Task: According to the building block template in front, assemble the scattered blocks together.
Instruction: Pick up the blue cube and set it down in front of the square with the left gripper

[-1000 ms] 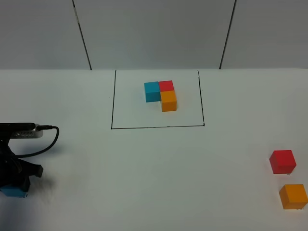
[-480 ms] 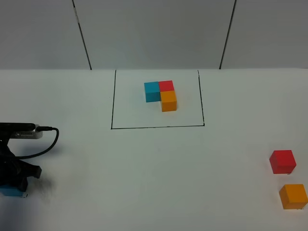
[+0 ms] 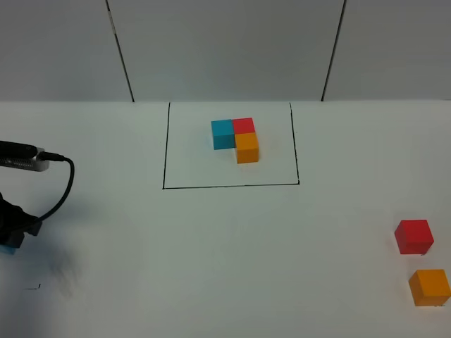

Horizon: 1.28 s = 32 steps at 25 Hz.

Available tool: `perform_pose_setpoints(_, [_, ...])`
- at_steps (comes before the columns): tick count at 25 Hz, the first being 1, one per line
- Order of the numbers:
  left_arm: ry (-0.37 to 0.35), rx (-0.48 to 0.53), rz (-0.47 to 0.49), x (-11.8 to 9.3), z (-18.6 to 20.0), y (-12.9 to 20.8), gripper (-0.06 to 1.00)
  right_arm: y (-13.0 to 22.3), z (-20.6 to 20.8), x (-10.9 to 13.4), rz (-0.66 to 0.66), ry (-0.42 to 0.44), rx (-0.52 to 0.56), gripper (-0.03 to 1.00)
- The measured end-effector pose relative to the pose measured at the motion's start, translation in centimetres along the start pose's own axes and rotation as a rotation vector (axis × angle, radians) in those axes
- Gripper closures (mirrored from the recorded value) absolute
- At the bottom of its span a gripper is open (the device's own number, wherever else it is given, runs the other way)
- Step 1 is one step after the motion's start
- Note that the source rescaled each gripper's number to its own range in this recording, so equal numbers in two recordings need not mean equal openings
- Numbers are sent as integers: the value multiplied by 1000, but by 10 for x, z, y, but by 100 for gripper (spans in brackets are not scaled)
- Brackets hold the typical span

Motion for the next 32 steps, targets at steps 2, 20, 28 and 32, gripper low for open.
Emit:
perform_pose_setpoints(2, [24,-4,-143,-9,15,-6,94,0,0,0,0,0,0,34])
perform_pose_setpoints(20, [320,-43,-1080,-157,75,-41,94,0,0,0,-1,0,0,34])
perform_pose_setpoints(28, [156,47,-1204,-188,69,-69,94,0,0,0,0,0,0,34])
perform_pose_setpoints(32, [162,67,-1256,-209,59,-69,94,0,0,0,-1,0,0,34])
Point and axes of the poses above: a point on each arm's last joint axis where the gripper is mounted, z pointing back along that axis away from the gripper, x along the wrist's bending axis when the last joint is at zero, y = z × x, the point moved 7 cm from there along -z, pointing out along that axis toward the gripper, and after that the axes turned 1 degree about z, right-handed, at the moved point
